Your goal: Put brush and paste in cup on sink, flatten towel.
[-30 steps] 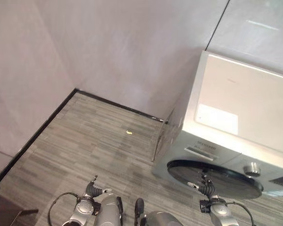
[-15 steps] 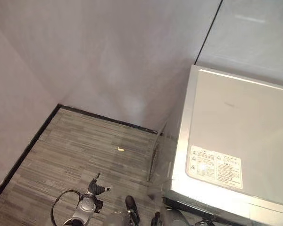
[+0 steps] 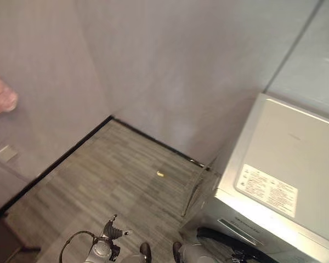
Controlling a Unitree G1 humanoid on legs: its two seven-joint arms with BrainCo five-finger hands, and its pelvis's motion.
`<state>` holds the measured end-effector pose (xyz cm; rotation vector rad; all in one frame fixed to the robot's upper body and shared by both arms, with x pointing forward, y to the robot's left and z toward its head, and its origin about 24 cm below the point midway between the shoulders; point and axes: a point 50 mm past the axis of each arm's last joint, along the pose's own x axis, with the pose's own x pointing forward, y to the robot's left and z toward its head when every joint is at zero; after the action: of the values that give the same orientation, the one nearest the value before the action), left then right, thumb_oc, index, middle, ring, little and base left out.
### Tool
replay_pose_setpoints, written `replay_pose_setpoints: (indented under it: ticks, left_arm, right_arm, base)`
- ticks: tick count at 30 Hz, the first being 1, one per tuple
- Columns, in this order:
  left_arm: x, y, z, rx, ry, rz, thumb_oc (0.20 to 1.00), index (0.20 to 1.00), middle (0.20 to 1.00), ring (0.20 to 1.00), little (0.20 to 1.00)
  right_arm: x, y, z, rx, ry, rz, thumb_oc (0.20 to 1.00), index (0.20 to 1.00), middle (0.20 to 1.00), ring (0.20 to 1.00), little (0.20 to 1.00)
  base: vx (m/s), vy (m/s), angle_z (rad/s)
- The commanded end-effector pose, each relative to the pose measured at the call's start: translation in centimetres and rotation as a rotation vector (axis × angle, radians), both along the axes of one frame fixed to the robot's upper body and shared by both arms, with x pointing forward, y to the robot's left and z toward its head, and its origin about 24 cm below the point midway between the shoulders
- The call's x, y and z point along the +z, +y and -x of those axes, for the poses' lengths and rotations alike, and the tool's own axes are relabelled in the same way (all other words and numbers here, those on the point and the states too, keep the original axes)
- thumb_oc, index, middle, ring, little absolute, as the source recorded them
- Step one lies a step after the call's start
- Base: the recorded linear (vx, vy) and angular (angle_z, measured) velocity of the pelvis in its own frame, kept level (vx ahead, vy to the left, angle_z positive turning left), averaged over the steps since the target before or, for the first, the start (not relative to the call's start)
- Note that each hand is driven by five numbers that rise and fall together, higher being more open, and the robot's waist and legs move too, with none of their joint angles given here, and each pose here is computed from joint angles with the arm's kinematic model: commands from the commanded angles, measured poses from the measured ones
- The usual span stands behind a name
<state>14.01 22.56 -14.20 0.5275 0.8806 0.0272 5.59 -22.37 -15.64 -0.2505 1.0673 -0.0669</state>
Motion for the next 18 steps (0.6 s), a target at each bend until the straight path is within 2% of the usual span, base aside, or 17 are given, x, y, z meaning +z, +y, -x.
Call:
replay_pose_setpoints:
  ticks: [1, 10, 18]
  left_arm:
    - [1.5, 1.4, -2.5, -0.027, -0.089, -0.05, 1.0, 1.0, 1.0, 1.0, 1.0]
    - [1.8, 0.6, -3.1, -0.01, -0.136, -0.013, 1.0, 1.0, 1.0, 1.0, 1.0]
    - [2.7, -0.8, -5.5, -0.021, -0.212, 0.009, 1.0, 1.0, 1.0, 1.0, 1.0]
  right_arm:
    - [2.7, -0.5, -7.6, 0.039, -0.288, 0.014, 1.0, 1.0, 1.0, 1.0, 1.0]
    - [2.6, -0.5, -7.6, 0.069, -0.274, 0.022, 1.0, 1.0, 1.0, 1.0, 1.0]
    - [2.9, -0.8, -7.8, 0.071, -0.292, 0.052, 1.0, 1.0, 1.0, 1.0, 1.0]
  base:
    - [-0.01, -0.1, 0.16]
    - [-0.04, -0.16, 0.11]
    - [-0.08, -0.101, 0.97]
